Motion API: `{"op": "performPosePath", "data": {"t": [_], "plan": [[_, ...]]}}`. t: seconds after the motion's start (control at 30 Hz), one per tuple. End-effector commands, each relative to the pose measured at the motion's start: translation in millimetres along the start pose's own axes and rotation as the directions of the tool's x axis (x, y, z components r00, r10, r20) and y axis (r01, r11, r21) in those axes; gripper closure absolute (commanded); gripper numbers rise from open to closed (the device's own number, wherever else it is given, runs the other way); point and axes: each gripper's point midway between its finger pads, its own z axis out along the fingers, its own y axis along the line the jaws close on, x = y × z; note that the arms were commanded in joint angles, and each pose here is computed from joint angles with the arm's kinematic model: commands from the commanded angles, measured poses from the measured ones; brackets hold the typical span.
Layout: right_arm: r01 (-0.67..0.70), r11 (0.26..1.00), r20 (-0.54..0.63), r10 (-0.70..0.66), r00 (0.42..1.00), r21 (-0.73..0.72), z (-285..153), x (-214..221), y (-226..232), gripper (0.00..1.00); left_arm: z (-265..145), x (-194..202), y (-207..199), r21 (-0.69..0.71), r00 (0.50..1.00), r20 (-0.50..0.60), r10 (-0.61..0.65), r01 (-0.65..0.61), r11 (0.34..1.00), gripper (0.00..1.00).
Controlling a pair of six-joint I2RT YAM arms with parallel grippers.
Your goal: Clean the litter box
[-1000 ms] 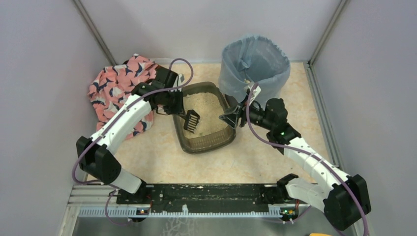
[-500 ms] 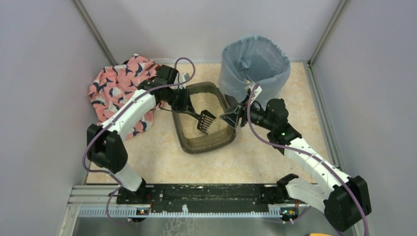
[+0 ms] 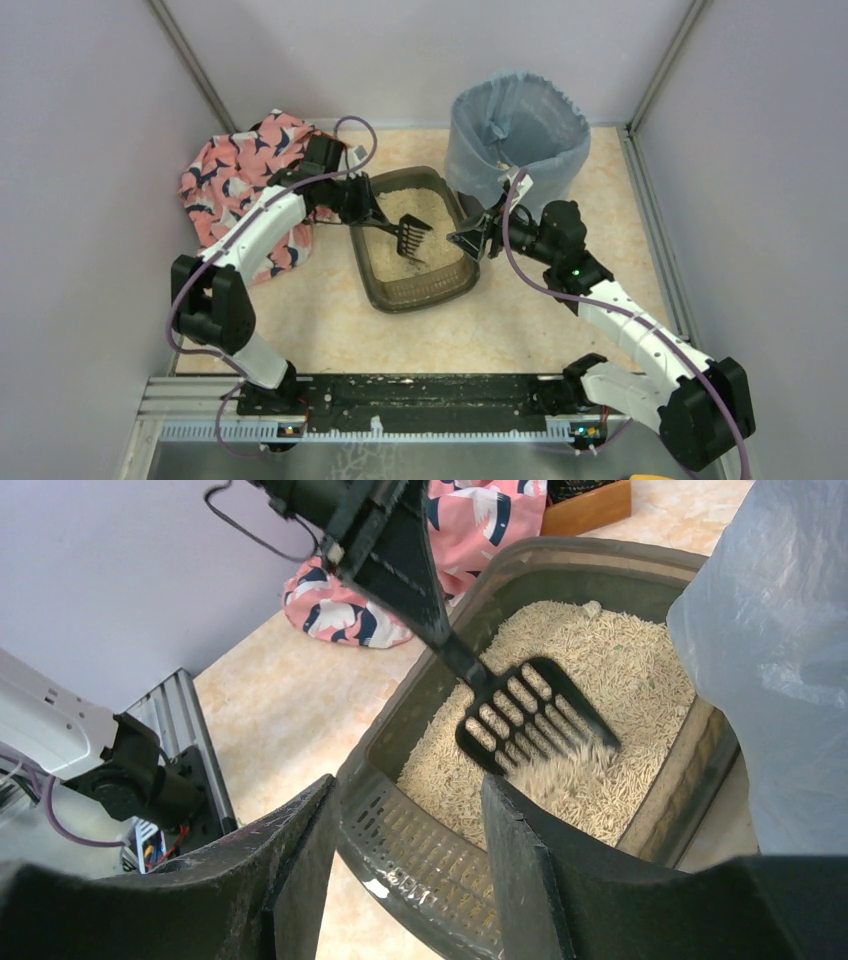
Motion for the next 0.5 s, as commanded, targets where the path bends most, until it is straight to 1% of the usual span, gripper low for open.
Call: {"op": "performPosePath", "data": {"t": [0.0, 0.2, 0.37, 0.4, 0.47], "plan": [[0.037, 0.999, 0.040, -0.036, 0.999, -0.012, 1, -11, 0, 0.45, -42, -41, 9, -0.097, 0.983, 0.160, 0.089, -0.074, 0.993, 1.00], [0.029, 0.999, 0.034, -0.028, 0.999, -0.020, 3, -9, 0, 0.45, -44, -45, 31, -0.211, 0.978, 0.132, 0.159, -0.128, 0.969, 1.00], [0.028, 0.999, 0.033, -0.027, 0.999, -0.019, 3, -9, 0, 0.45, -56, -59, 49, -0.359, 0.967, 0.119, 0.223, -0.168, 0.918, 1.00], [0.026, 0.999, 0.030, -0.026, 0.999, -0.018, 3, -9, -1, 0.45, -58, -61, 49, -0.372, 0.964, 0.124, 0.234, -0.173, 0.912, 1.00], [0.027, 0.999, 0.032, -0.027, 0.999, -0.018, 4, -9, -1, 0.45, -56, -62, 46, -0.349, 0.964, 0.124, 0.235, -0.179, 0.920, 1.00]]}}
